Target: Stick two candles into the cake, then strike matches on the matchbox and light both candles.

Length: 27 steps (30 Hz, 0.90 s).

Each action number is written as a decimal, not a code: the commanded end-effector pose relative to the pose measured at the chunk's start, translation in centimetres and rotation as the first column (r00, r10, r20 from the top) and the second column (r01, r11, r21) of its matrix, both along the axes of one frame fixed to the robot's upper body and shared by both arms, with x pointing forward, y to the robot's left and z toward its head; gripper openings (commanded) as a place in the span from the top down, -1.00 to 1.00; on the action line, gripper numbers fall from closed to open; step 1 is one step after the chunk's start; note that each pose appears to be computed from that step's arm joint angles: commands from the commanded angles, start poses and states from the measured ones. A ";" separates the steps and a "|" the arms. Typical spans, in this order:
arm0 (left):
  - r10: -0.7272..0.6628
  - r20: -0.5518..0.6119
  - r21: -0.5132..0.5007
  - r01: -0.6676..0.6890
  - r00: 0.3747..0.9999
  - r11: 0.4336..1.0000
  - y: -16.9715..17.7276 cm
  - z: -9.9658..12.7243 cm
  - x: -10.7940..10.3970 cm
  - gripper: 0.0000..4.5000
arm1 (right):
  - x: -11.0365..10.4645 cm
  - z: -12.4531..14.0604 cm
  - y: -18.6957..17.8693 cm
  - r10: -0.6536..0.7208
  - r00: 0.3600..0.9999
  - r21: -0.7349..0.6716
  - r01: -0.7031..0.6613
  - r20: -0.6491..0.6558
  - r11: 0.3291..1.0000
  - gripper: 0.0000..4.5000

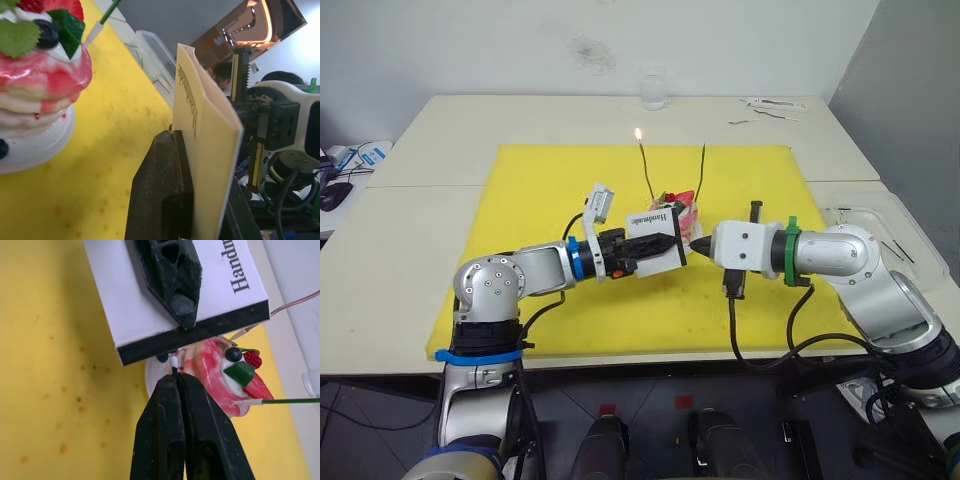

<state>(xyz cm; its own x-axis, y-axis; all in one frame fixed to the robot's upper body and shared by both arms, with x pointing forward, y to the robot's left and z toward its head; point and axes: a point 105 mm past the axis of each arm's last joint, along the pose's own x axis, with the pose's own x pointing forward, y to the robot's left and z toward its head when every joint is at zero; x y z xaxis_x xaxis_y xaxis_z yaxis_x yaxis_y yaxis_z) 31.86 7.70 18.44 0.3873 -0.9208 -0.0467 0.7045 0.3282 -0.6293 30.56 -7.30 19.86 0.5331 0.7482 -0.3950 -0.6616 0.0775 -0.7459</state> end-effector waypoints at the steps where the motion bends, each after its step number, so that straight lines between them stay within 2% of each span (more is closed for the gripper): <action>1: -0.003 0.040 -0.016 0.004 0.999 1.000 0.1 1.0 0.0 1.00 | -0.6 1.6 0.2 0.027 0.997 0.002 -0.027 0.065 1.000 1.00; 13: -0.026 0.046 -0.022 0.027 0.999 0.999 -0.6 1.1 -0.2 1.00 | -1.1 1.9 1.3 0.057 0.996 0.016 -0.058 0.065 0.998 1.00; 27: -0.030 0.049 -0.023 0.031 0.998 0.999 -0.5 1.2 -0.4 1.00 | -0.7 0.9 1.0 0.058 0.997 -0.017 -0.057 0.051 0.998 1.00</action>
<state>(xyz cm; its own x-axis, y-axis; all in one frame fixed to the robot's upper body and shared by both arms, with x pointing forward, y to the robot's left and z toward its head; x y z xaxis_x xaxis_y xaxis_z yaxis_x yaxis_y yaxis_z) 31.77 7.31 18.38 0.3757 -0.9258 -0.0413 0.7078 0.3154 -0.6321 30.31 -6.60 20.39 0.5224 0.7609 -0.3849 -0.6459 0.0583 -0.7612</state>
